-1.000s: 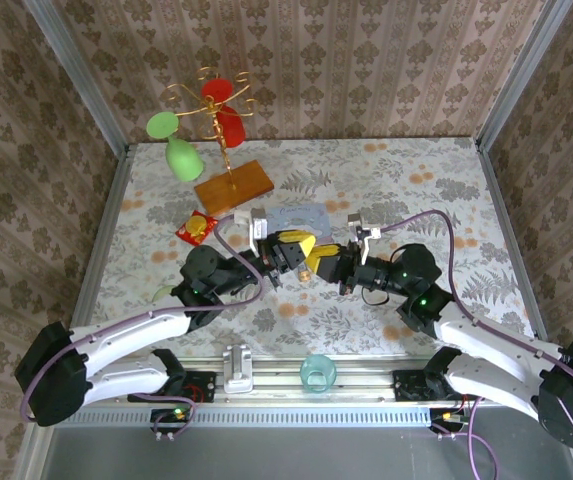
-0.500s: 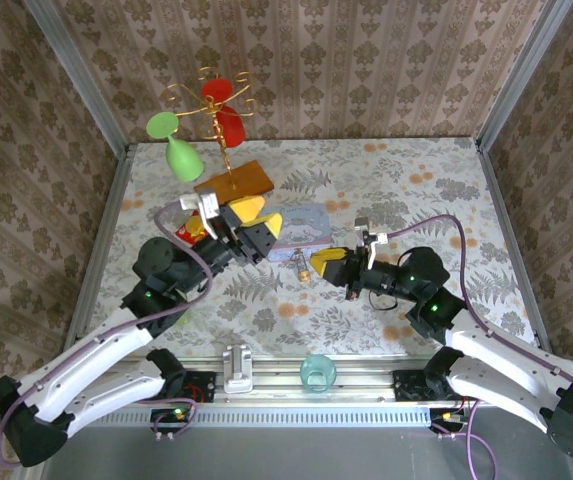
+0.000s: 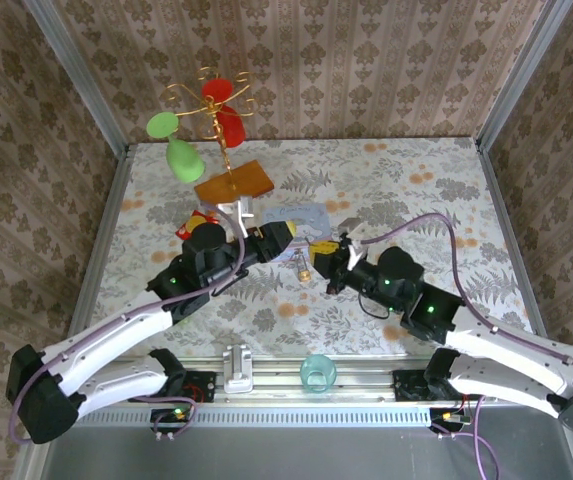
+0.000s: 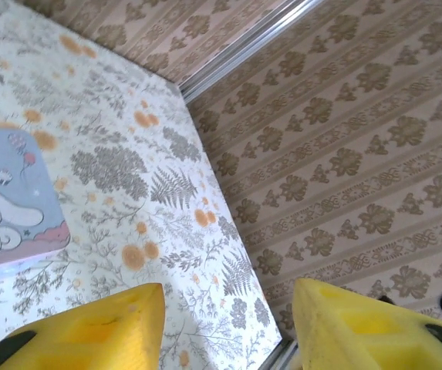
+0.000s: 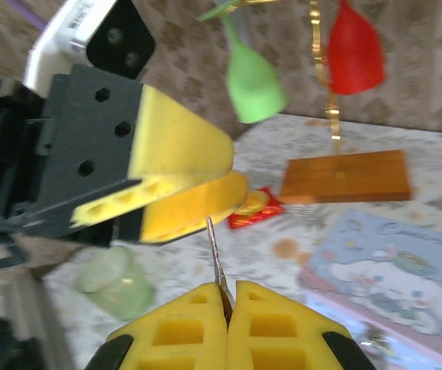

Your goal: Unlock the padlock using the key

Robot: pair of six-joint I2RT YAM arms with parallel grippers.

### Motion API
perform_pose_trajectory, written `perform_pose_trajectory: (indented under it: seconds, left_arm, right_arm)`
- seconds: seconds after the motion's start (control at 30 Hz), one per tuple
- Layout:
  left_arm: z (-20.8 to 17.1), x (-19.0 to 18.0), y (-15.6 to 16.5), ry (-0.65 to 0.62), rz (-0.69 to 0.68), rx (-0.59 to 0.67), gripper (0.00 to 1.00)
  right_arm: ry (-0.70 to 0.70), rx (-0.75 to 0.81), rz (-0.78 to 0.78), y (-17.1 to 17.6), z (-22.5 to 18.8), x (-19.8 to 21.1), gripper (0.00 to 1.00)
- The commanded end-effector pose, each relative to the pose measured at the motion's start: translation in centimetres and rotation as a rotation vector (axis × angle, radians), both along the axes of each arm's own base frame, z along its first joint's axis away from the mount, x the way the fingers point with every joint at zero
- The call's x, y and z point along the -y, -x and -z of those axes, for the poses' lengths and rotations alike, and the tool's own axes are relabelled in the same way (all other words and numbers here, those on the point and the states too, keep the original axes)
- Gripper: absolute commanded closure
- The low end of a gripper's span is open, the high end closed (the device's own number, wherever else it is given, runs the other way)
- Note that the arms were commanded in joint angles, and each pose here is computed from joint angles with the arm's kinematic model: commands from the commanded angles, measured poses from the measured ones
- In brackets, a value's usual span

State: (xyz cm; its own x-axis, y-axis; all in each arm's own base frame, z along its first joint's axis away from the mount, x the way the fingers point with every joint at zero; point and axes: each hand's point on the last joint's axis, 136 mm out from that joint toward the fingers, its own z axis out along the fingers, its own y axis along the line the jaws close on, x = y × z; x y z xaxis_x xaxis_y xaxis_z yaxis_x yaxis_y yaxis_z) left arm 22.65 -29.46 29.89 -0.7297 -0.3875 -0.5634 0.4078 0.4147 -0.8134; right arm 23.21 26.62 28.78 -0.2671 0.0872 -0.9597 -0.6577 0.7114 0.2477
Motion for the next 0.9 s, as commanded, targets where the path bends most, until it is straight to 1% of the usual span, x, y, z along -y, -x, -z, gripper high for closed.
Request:
perform_pose_trajectory:
  seconds: [0.0, 0.1, 0.17, 0.23, 0.3, 0.33, 0.43, 0.53, 0.67, 0.87]
  left_arm:
    - [-0.1, 0.1, -0.2, 0.066, -0.038, -0.095, 0.53]
    - [0.9, -0.1, -0.3, 0.079, -0.052, -0.130, 0.54]
    - [1.4, -0.2, -0.3, 0.080, -0.057, -0.141, 0.57]
    - [2.2, -0.2, -0.4, 0.066, -0.059, -0.163, 0.57]
    - [3.7, 0.1, -0.6, 0.091, -0.057, -0.218, 0.53]
    - [4.5, 0.3, -0.9, 0.129, -0.053, -0.256, 0.52]
    - [6.2, 1.2, -1.6, 0.213, -0.032, -0.332, 0.54]
    - [5.9, 1.8, -1.7, 0.186, -0.014, -0.310, 0.55]
    - [5.2, 1.0, -1.9, 0.165, -0.048, -0.279, 0.55]
    - [5.7, 0.4, -1.9, 0.190, -0.073, -0.306, 0.63]
  right_arm:
    - [0.299, 0.083, 0.226, -2.9, 2.5, 2.8, 1.00]
    - [0.382, 0.106, 0.230, -3.4, 3.3, 2.3, 1.00]
    - [0.452, 0.118, 0.255, -3.8, 3.8, 2.3, 1.00]
    - [0.516, 0.132, 0.264, -4.1, 4.2, 2.0, 1.00]
    - [0.512, 0.137, 0.254, -4.2, 4.3, 1.4, 1.00]
    - [0.498, 0.141, 0.237, -4.2, 4.3, 1.0, 1.00]
    - [0.485, 0.136, 0.190, -4.1, 4.8, -0.2, 1.00]
    - [0.508, 0.134, 0.159, -3.9, 5.7, -1.2, 1.00]
    - [0.530, 0.138, 0.145, -3.8, 6.4, -1.8, 1.00]
    - [0.550, 0.141, 0.136, -4.0, 7.0, -2.8, 1.00]
